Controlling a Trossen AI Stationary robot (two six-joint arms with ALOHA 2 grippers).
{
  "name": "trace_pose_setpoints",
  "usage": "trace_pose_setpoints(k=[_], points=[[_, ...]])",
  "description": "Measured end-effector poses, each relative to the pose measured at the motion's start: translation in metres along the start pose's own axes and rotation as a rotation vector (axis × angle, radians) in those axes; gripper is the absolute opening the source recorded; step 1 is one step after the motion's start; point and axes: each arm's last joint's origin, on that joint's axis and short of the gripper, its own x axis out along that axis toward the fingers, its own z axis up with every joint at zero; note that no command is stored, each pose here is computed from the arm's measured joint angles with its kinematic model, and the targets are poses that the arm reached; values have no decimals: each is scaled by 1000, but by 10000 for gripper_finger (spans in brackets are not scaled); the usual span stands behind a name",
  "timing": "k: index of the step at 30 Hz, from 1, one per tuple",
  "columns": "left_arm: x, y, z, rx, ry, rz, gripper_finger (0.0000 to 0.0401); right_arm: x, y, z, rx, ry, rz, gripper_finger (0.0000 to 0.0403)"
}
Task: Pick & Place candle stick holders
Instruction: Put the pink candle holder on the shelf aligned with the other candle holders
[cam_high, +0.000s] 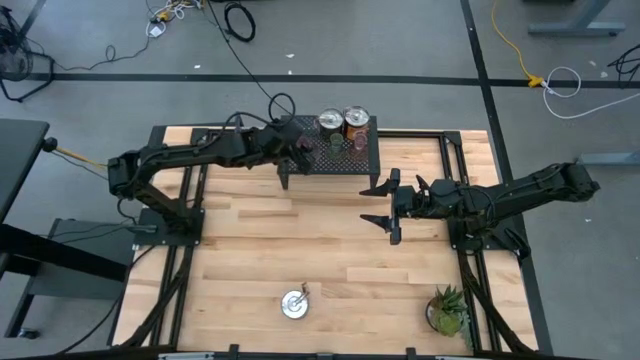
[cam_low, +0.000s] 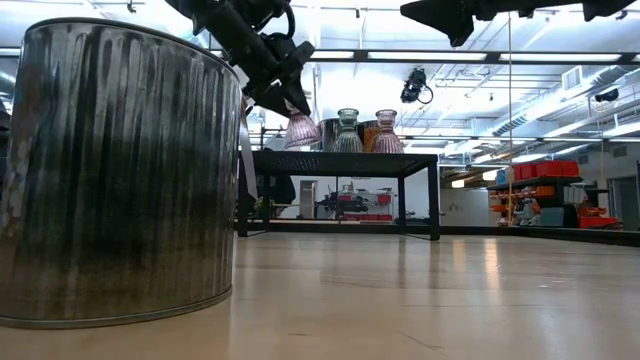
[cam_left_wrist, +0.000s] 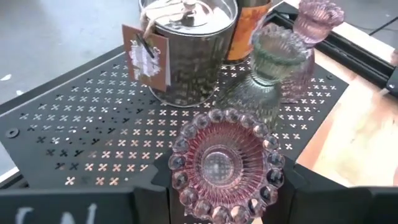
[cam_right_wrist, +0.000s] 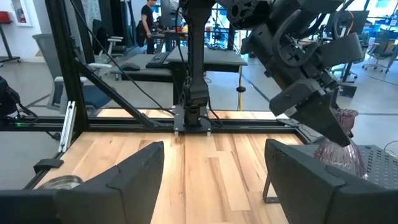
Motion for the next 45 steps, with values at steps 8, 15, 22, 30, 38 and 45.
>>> trace_pose_setpoints(k=[8, 15, 22, 30, 38, 45], points=[[0, 0, 1, -2, -3, -16, 145, 0, 0, 0, 1, -1, 0, 279], [0, 0, 1, -4, -6, -4, 183, 0, 0, 0, 2, 0, 0, 279], [0, -1, 2, -10, -27, -2, 152, 0, 0, 0, 2, 0, 0, 279], [3, -3, 4, -18, -54, -17, 164, 0, 0, 0, 2, 0, 0, 279], [37, -8, -9, 12, -20, 6, 147, 0, 0, 0, 2, 0, 0, 279], [35, -7, -9, 66, -19, 9, 147, 0, 0, 0, -2, 1, 1, 279]])
